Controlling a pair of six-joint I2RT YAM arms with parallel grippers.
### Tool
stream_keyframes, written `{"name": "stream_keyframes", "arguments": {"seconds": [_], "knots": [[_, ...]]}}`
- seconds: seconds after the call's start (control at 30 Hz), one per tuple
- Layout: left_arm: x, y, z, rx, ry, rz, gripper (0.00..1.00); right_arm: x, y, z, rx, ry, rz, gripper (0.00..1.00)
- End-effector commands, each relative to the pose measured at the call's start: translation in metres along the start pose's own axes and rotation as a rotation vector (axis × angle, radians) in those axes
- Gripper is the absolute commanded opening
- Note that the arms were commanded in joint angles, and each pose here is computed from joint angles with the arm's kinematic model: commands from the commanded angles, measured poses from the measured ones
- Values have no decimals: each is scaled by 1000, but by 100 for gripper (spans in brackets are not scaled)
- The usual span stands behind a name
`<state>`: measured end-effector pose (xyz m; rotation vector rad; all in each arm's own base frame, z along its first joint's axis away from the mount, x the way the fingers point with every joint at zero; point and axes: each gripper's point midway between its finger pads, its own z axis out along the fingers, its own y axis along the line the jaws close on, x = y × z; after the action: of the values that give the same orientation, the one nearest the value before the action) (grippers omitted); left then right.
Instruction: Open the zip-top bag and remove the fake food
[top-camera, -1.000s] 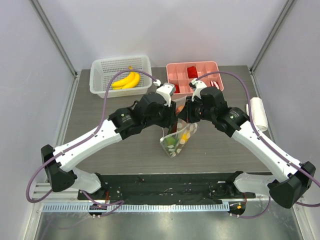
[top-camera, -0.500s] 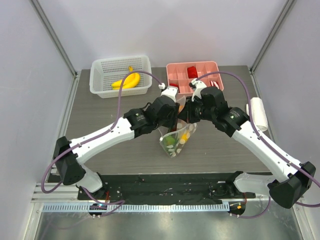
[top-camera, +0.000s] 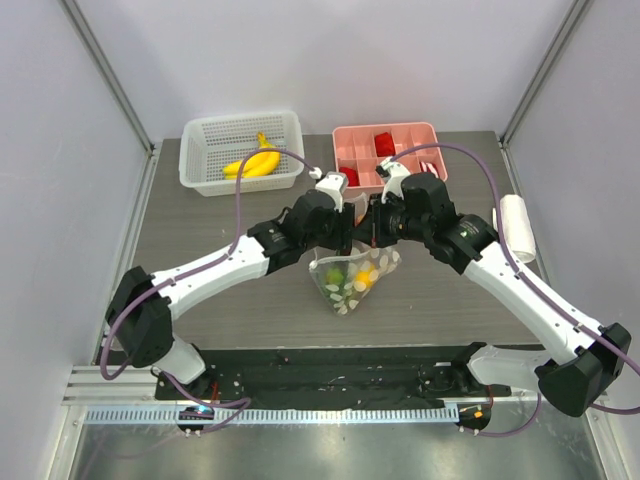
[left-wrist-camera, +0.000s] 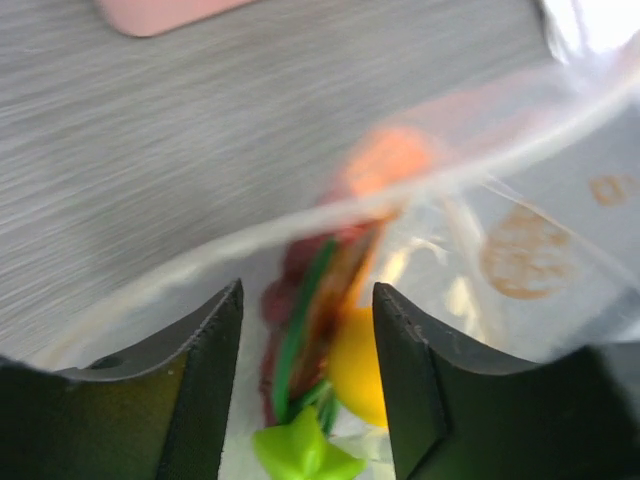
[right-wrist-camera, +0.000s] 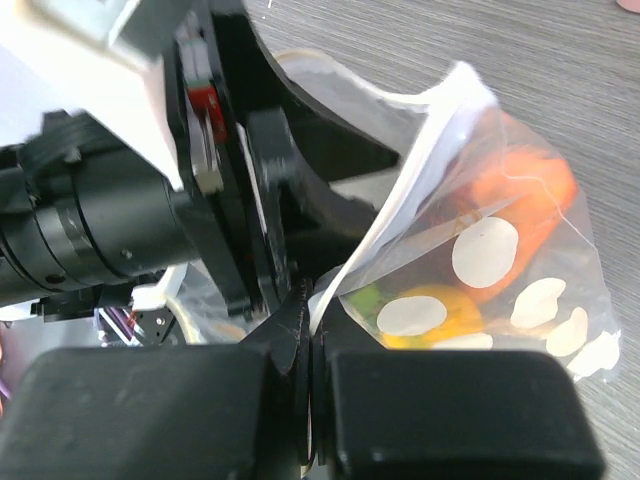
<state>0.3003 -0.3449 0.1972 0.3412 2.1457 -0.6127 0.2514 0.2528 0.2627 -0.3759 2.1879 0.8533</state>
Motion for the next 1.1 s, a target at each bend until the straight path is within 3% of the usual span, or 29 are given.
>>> {"name": "stream_keyframes", "arguments": {"seconds": [0.0, 0.07, 0.5, 0.6, 0.63, 0.67, 0.73, 0.97, 1.07], "knots": [[-24, -39, -3, 224, -103, 43, 54, -23, 27, -6, -110, -77, -24, 1], [-18, -55, -5, 354, -100, 74, 52, -23, 27, -4, -113, -73, -25, 1], [12, -55, 39, 400, 16, 85, 42, -25, 27, -6, -110, -78, -31, 1], [14, -45, 45, 390, 13, 58, 24, -23, 23, -7, -91, -77, -36, 1], [7, -40, 46, 386, -7, 42, 12, -23, 22, -9, -84, -82, -38, 1], [5, -37, 45, 374, -12, 36, 6, -22, 19, -9, -73, -79, -42, 1], [-9, -37, 30, 365, -58, 57, 0, -22, 14, -12, -39, -88, -49, 1], [-58, -23, -28, 238, -199, 28, 0, -21, -18, -17, 114, -152, -10, 1], [-53, -34, -46, 263, -219, 36, 0, -19, -26, -17, 156, -179, 66, 1]]}}
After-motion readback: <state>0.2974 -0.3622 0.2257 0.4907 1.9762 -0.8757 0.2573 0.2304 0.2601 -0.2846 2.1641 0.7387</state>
